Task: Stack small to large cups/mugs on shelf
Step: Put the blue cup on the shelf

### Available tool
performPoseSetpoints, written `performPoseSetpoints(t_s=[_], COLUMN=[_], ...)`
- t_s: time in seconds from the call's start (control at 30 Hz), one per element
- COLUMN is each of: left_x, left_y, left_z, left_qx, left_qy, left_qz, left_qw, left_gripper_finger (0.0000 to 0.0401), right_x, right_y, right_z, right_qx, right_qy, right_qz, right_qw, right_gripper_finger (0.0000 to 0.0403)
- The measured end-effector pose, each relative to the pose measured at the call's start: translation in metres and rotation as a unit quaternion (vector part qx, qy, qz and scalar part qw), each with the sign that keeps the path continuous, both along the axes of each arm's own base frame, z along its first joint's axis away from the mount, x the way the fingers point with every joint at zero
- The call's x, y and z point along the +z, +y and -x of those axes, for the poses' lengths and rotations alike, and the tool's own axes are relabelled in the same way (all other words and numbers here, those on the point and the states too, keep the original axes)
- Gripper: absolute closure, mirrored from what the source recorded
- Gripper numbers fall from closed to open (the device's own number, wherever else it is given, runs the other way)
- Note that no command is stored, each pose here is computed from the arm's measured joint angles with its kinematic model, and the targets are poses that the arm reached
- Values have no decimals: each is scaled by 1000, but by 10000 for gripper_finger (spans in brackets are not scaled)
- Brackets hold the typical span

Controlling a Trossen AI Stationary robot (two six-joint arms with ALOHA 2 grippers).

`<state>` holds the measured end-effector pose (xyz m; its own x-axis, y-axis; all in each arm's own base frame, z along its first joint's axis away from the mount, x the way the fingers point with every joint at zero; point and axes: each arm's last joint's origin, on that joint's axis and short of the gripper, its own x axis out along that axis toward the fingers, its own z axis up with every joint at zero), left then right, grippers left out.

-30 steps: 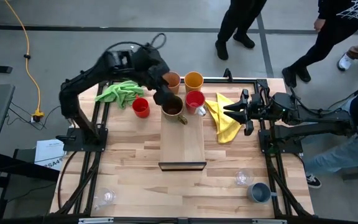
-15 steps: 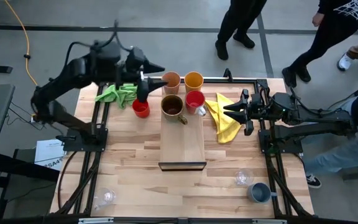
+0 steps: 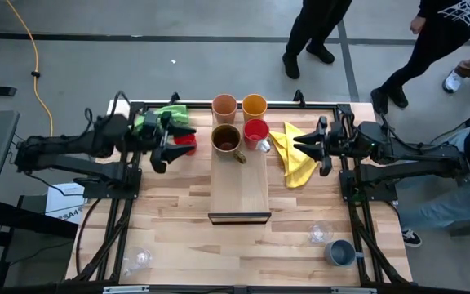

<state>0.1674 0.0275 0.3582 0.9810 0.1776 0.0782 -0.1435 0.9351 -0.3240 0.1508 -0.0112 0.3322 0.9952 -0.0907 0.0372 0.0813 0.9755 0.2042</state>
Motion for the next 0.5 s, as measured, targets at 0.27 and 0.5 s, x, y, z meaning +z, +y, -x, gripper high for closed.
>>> performPoseSetpoints(t_s=[0.27, 0.5], left_x=[-39, -41], left_y=[-4, -5], left_z=[22, 23], left_qx=[16, 12], left_qy=[14, 14], left_qz=[12, 53], left_qw=[1000, 998], left_gripper_finger=[121, 121], right_x=[1, 1], right_y=[-1, -1], right_z=[0, 0], right_qx=[-20, -23], right_qy=[-1, -5], right_qz=[11, -10], right_qw=[1000, 1000], right_gripper_finger=[308, 308])
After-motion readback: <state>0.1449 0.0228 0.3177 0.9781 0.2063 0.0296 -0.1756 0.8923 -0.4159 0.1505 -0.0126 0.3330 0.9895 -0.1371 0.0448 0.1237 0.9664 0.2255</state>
